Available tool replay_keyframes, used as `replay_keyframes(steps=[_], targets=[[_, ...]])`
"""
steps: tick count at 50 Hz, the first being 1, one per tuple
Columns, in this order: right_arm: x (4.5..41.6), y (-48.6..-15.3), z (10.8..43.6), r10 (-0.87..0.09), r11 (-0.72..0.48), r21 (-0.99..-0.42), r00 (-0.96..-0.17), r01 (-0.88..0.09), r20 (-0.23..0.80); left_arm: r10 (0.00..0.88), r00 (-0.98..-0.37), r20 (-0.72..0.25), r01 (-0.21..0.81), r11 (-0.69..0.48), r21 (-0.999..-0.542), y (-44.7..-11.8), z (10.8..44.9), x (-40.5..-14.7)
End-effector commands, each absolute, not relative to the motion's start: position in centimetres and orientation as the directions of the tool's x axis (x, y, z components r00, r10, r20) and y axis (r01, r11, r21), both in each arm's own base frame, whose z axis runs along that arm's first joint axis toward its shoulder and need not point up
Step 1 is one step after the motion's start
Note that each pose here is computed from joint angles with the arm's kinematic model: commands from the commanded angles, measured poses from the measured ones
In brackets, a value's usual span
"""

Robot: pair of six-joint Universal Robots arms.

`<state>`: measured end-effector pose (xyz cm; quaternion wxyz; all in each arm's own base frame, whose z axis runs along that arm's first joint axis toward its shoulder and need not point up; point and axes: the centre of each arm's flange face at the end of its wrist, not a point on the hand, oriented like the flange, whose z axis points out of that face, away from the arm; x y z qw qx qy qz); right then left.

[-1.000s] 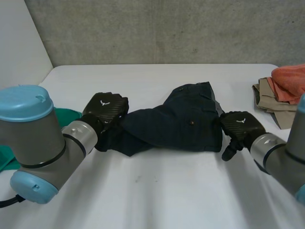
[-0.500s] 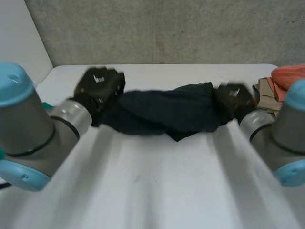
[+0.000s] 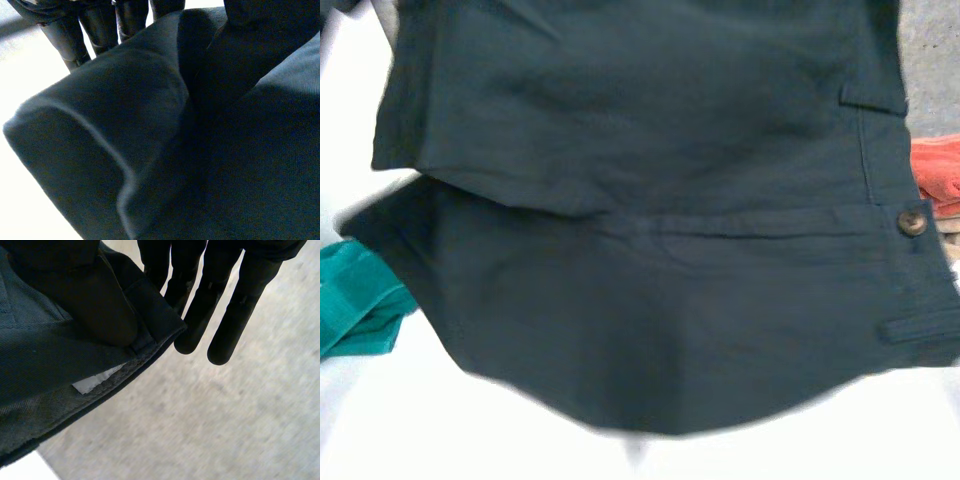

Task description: Fold the laundry.

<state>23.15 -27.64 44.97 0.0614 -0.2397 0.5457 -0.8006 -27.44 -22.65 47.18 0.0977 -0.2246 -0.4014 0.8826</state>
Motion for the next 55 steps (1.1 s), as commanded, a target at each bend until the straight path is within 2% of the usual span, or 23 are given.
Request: replay_keyframes(steps=[1, 3, 6, 7, 12, 15, 20, 25, 28, 30, 32, 33, 35, 36, 38, 39, 41, 43, 45, 48, 55], targets=[[26.4, -32.6, 36.7, -0.401, -0.209, -0.958, -0.877, -0.195, 0.266, 0.369, -0.866, -0.337, 0.111, -0.515, -0.850, -30.9, 38.9, -29.4], [27.4, -34.3, 33.6, -0.380, -0.176, -0.961, -0.886, -0.212, 0.265, 0.378, -0.862, -0.339, 0.124, -0.491, -0.862, -33.2, 36.0, -30.2], [28.0, -37.2, 29.6, -0.330, -0.160, -0.962, -0.907, -0.220, 0.262, 0.402, -0.847, -0.348, 0.129, -0.481, -0.867, -35.0, 33.1, -31.3], [28.3, -37.8, 28.7, -0.322, -0.159, -0.962, -0.910, -0.220, 0.262, 0.415, -0.838, -0.354, 0.124, -0.486, -0.865, -36.3, 31.4, -32.0], [29.4, -41.1, 24.6, -0.268, -0.211, -0.955, -0.927, -0.211, 0.264, 0.413, -0.838, -0.357, 0.113, -0.509, -0.853, -39.8, 27.5, -33.5], [29.8, -42.1, 23.7, -0.252, -0.258, -0.946, -0.932, -0.195, 0.261, 0.367, -0.865, -0.342, 0.106, -0.532, -0.840, -41.0, 28.0, -33.5], [29.6, -41.3, 26.3, -0.250, -0.307, -0.936, -0.935, -0.172, 0.253, 0.297, -0.904, -0.307, 0.118, -0.517, -0.848, -41.2, 28.8, -32.3], [28.4, -37.9, 28.9, -0.311, -0.284, -0.938, -0.906, -0.201, 0.288, 0.295, -0.905, -0.305, 0.130, -0.490, -0.862, -38.6, 30.3, -31.0], [28.0, -34.8, 28.6, -0.427, -0.206, -0.948, -0.850, -0.242, 0.309, 0.324, -0.896, -0.304, 0.158, -0.408, -0.899, -35.9, 29.0, -30.5], [27.2, -33.2, 26.9, -0.505, -0.125, -0.950, -0.805, -0.287, 0.310, 0.332, -0.894, -0.302, 0.182, -0.347, -0.920, -33.9, 28.5, -29.9], [26.4, -32.6, 25.6, -0.532, -0.072, -0.943, -0.787, -0.326, 0.312, 0.350, -0.887, -0.301, 0.216, -0.263, -0.940, -30.6, 28.1, -29.2], [25.5, -31.7, 23.8, -0.570, -0.017, -0.925, -0.756, -0.379, 0.321, 0.371, -0.877, -0.304, 0.245, -0.200, -0.949, -28.4, 27.3, -28.8], [24.8, -30.8, 22.6, -0.595, 0.008, -0.901, -0.727, -0.433, 0.344, 0.396, -0.865, -0.307, 0.274, -0.138, -0.952, -26.3, 26.5, -28.3], [24.1, -29.6, 21.5, -0.620, 0.005, -0.868, -0.682, -0.497, 0.387, 0.409, -0.859, -0.308, 0.290, -0.108, -0.951, -25.2, 26.0, -28.1], [23.5, -28.3, 20.3, -0.653, -0.012, -0.828, -0.623, -0.561, 0.432, 0.458, -0.832, -0.312, 0.344, -0.015, -0.939, -22.3, 24.1, -27.2], [22.8, -27.4, 19.2, -0.679, -0.040, -0.787, -0.561, -0.615, 0.473, 0.472, -0.824, -0.313, 0.362, 0.014, -0.932, -21.4, 23.4, -26.9], [22.0, -26.8, 18.1, -0.701, -0.063, -0.749, -0.505, -0.660, 0.504, 0.521, -0.795, -0.312, 0.425, 0.109, -0.899, -18.8, 21.0, -26.0], [21.0, -26.2, 16.8, -0.729, -0.079, -0.717, -0.451, -0.692, 0.515, 0.545, -0.779, -0.310, 0.449, 0.139, -0.883, -17.6, 20.1, -25.8], [20.5, -25.9, 16.3, -0.742, -0.076, -0.713, -0.438, -0.697, 0.508, 0.585, -0.752, -0.304, 0.486, 0.180, -0.855, -15.8, 18.6, -25.6], [20.4, -25.4, 15.5, -0.772, -0.063, -0.736, -0.435, -0.674, 0.464, 0.609, -0.734, -0.300, 0.514, 0.211, -0.831, -14.4, 17.3, -25.2], [20.7, -25.6, 13.5, -0.787, -0.117, -0.772, -0.416, -0.625, 0.456, 0.629, -0.722, -0.288, 0.543, 0.257, -0.800, -13.7, 15.4, -24.8]])
